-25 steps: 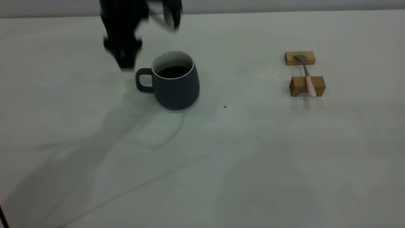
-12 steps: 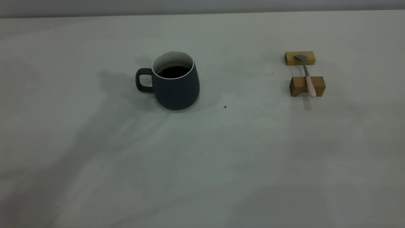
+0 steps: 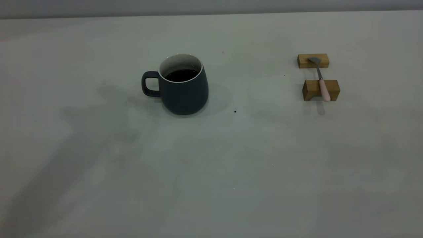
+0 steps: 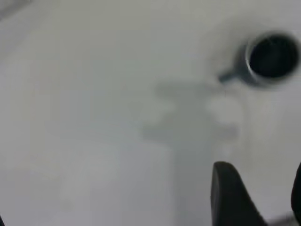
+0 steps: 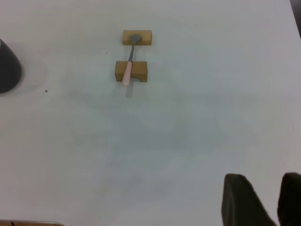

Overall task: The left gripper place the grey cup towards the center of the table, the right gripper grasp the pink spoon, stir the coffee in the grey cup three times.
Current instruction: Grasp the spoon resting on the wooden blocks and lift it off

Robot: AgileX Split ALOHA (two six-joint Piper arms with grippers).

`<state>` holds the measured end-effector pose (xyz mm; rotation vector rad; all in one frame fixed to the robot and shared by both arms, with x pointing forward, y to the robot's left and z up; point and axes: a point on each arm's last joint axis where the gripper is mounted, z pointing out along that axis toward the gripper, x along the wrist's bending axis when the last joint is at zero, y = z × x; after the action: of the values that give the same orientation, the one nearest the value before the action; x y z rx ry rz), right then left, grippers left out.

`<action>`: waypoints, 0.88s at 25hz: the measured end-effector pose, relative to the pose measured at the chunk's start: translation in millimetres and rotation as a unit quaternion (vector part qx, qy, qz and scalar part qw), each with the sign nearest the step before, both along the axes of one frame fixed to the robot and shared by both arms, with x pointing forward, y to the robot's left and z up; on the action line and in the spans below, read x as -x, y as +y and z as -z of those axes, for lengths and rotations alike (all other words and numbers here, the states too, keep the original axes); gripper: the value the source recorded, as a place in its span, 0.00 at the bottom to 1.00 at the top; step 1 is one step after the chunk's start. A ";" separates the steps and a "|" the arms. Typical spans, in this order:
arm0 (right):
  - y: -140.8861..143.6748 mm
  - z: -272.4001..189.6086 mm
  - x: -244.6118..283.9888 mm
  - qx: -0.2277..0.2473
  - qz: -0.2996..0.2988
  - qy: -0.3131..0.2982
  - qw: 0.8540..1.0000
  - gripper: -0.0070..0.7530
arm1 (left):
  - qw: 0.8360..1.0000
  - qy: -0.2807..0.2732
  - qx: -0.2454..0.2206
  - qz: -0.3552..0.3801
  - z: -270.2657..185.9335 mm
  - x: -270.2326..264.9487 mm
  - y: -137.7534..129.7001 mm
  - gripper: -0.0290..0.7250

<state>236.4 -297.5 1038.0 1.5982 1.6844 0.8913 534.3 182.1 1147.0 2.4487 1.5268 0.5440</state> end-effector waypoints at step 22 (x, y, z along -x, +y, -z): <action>0.0 0.0 0.0 0.000 0.000 0.000 1.000 0.32 | 0.952 -0.107 0.084 -0.274 107.3 260.9 131.7 0.55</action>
<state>236.4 -297.5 1038.0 1.5982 1.6844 0.8913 273.4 313.8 1039.7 1.7599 2.0554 0.7051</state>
